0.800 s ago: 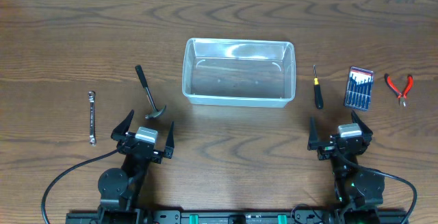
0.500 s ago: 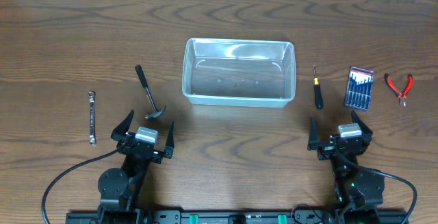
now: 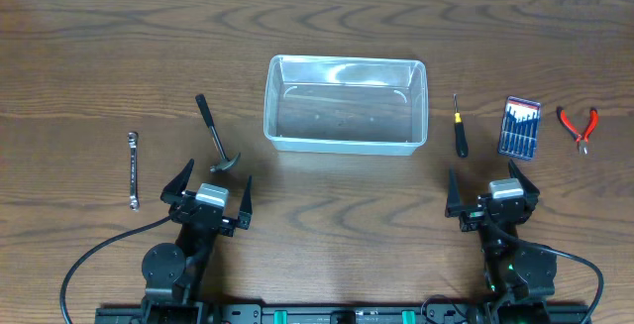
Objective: Pack container
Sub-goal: 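Move both grippers forward, right gripper toward the yellow screwdriver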
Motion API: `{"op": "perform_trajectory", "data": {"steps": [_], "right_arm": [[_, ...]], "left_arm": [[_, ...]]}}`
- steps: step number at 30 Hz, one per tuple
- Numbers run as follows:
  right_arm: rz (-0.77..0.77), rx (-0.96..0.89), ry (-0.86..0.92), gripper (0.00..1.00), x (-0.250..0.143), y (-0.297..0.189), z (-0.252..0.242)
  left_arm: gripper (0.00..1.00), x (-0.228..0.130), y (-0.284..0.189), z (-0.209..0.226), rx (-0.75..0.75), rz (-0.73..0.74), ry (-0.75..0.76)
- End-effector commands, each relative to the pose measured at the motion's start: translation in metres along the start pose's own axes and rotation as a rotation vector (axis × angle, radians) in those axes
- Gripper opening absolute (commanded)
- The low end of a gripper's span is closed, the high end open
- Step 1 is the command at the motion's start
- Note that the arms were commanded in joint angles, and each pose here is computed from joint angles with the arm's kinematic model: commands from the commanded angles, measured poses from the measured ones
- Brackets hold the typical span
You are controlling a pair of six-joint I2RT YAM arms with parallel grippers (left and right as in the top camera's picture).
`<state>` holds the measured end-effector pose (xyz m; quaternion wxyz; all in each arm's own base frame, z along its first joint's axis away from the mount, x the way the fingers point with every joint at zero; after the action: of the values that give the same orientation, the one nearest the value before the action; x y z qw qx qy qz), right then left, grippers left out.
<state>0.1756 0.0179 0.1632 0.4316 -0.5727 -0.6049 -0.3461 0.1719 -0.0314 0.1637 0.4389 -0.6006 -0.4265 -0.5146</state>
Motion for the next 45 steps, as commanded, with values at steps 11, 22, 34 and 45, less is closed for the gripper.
{"op": "perform_trajectory", "data": {"steps": [11,22,34,45], "right_arm": [[-0.004,0.003,0.014,0.99,-0.001,0.000,0.001],[-0.007,0.012,0.016,0.99,0.000,0.000,0.002],[-0.031,-0.094,0.191,0.99,0.023,-0.004,-0.020],[0.405,-0.205,0.143,0.99,0.115,0.036,-0.126]], "left_arm": [[0.98,-0.012,0.001,0.000,-0.003,0.043,-0.017],[0.98,-0.012,0.001,0.000,-0.003,0.043,-0.017],[0.98,0.023,-0.006,0.007,0.089,-0.031,-0.411],[0.98,0.151,0.004,0.019,0.335,0.205,-0.328]]}}
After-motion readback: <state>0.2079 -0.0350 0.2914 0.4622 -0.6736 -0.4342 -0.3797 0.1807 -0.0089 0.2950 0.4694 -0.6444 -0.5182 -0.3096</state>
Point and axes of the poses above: each gripper's point midway between its finger pads, its own y axis out along the fingers, its own z axis along the line the jaws close on, x = y × z, the point moved 7 cm from there along -y, back along the fingers, and after that the axes turned 15 degrees about -y, right-handed, at the moved point
